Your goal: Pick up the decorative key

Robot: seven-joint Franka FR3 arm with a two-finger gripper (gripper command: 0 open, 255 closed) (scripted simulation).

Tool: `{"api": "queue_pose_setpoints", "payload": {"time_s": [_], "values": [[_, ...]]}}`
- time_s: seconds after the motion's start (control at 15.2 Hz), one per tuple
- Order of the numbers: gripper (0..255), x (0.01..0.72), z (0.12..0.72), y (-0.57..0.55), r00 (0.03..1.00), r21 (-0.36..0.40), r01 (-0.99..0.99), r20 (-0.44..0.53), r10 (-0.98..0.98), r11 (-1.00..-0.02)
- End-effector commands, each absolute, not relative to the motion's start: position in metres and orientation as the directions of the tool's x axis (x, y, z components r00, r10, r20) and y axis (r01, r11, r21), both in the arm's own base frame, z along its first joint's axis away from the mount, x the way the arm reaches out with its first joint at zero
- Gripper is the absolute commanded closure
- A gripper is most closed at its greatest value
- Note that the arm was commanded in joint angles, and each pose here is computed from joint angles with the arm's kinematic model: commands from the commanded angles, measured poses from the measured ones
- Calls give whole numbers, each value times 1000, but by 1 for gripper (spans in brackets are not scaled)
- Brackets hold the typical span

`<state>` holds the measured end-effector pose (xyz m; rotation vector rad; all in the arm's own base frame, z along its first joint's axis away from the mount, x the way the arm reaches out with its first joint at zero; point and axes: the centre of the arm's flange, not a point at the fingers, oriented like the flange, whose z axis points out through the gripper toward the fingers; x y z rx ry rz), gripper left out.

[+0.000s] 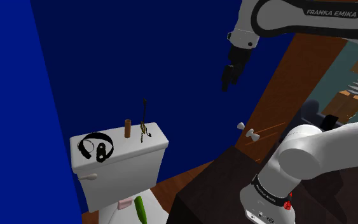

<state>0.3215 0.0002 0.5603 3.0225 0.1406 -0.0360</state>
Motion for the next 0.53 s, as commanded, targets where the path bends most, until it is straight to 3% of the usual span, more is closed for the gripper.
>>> {"api": "queue_pose_setpoints", "payload": {"time_s": [0.0,0.46], "values": [[0,322,560,0,995,114,94,-29,91,-989],[0,361,492,38,999,104,3,34,7,-995]]}}
